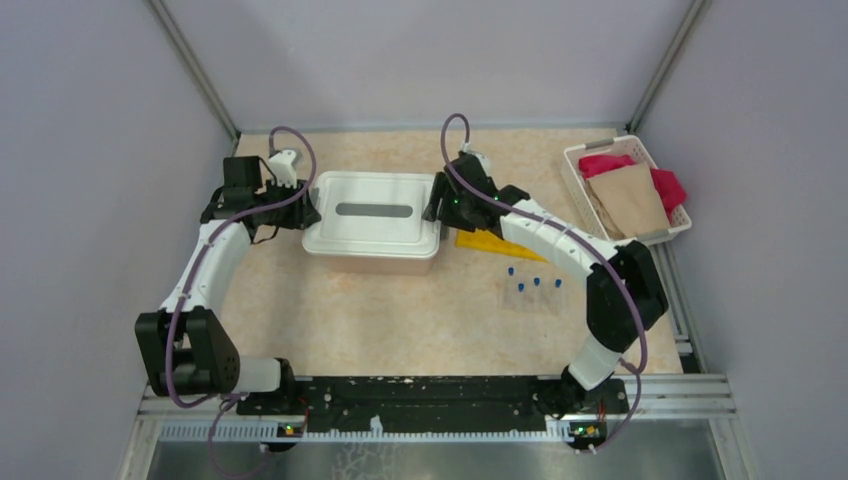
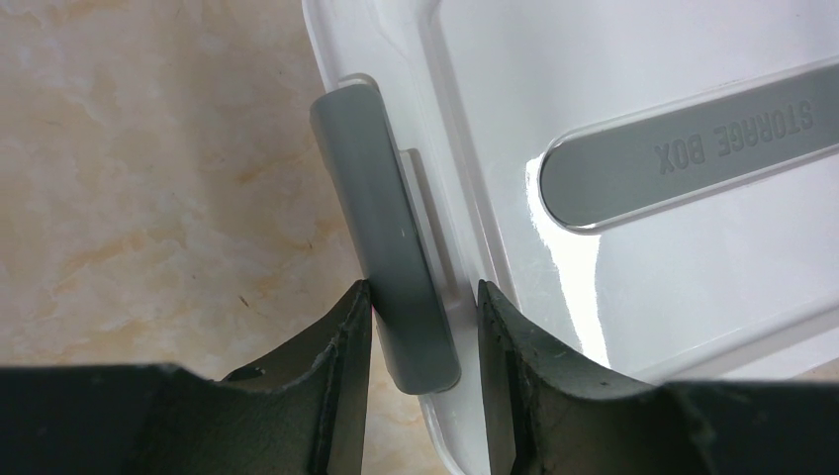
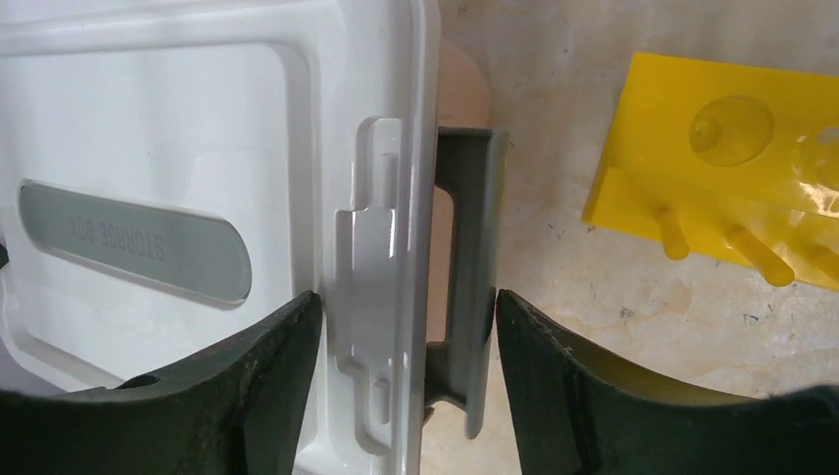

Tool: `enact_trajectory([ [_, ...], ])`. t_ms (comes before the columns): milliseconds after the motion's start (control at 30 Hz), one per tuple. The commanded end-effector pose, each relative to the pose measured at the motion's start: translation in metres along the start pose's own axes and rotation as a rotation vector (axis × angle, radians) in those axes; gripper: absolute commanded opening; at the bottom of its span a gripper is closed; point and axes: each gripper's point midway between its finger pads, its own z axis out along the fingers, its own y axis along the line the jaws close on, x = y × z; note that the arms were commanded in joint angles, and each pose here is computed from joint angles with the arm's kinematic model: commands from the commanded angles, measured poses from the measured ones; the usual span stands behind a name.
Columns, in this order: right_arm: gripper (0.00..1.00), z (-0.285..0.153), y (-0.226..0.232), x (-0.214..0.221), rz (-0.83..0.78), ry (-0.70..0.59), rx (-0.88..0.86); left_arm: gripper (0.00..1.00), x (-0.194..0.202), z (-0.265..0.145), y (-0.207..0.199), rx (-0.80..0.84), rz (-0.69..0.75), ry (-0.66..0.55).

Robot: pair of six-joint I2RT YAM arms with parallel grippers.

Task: Organize the chemistry lab equipment

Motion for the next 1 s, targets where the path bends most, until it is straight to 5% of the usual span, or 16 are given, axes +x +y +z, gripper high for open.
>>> enact_trajectory([
  [0, 0.69, -0.017, 0.009, -0.020, 0.056, -0.043, -0.075, 0.34, -0.028, -0.009, -0.007, 0.037, 0.056, -0.078],
  [267, 0.84, -0.027, 0.012, -0.017, 0.173, -0.042, -0.233, 0.34, -0.028, -0.009, -0.004, 0.031, 0.052, -0.078],
  [800, 0.83, -0.011, 0.024, 0.009, 0.331, 0.009, -0.388, 0.33, -0.034, -0.011, -0.004, 0.036, 0.053, -0.088],
  [967, 0.74, -0.018, 0.035, 0.001, 0.347, -0.012, -0.449, 0.33, -0.036, -0.012, -0.004, 0.034, 0.055, -0.090],
])
